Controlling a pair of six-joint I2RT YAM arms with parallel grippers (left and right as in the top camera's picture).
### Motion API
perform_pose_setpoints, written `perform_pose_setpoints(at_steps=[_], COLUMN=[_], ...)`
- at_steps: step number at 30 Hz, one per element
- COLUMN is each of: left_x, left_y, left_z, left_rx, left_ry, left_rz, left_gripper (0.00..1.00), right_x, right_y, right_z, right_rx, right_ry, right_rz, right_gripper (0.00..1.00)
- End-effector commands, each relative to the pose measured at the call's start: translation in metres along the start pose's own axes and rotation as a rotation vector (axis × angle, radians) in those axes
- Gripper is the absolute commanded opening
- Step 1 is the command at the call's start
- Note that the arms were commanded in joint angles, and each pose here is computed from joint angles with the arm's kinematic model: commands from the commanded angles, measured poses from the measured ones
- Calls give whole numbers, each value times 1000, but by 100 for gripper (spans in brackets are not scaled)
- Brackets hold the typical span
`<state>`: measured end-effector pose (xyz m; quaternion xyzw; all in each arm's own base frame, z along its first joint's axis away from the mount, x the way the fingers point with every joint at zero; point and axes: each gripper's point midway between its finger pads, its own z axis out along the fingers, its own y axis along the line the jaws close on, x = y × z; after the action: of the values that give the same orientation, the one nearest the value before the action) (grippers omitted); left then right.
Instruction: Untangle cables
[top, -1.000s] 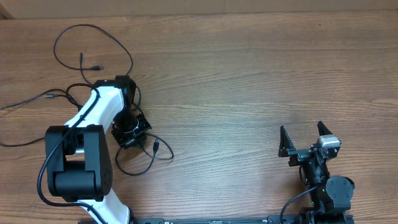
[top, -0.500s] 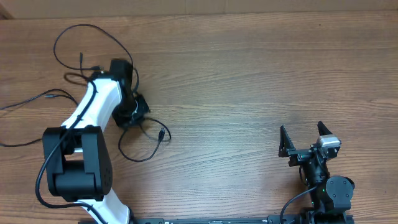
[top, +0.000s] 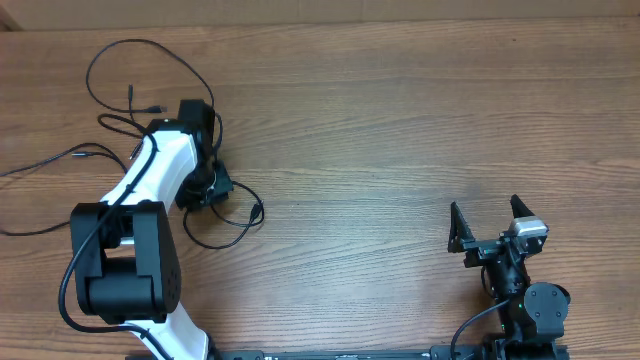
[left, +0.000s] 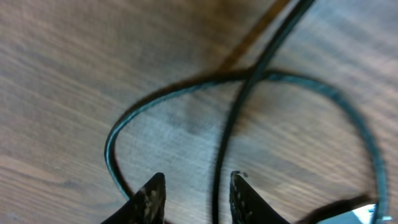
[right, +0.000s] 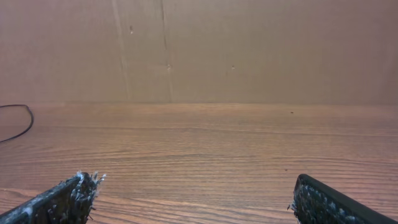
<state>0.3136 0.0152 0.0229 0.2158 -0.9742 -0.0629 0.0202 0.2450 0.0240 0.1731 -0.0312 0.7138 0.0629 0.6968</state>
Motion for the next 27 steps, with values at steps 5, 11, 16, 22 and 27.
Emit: perform_pose_setpoints(at_steps=[5, 11, 16, 22, 27], left_x=[13, 18, -1, -19, 1], left_y=[-23, -44, -32, -30, -41], left_z=[3, -8, -36, -78, -77], left_rx=[133, 258, 184, 185, 197], left_ry=[76, 121, 73, 27, 89], left_rz=[-15, 30, 4, 1, 25], left_gripper=[22, 24, 64, 78, 30], right_x=[3, 3, 3, 3, 3], right_y=[-2, -2, -2, -2, -2], right_z=[0, 0, 0, 0, 0], right_rx=[7, 7, 7, 7, 7], right_ry=[3, 3, 3, 3, 3], right_rz=[-5, -5, -5, -5, -5], right_gripper=[100, 100, 100, 100, 100])
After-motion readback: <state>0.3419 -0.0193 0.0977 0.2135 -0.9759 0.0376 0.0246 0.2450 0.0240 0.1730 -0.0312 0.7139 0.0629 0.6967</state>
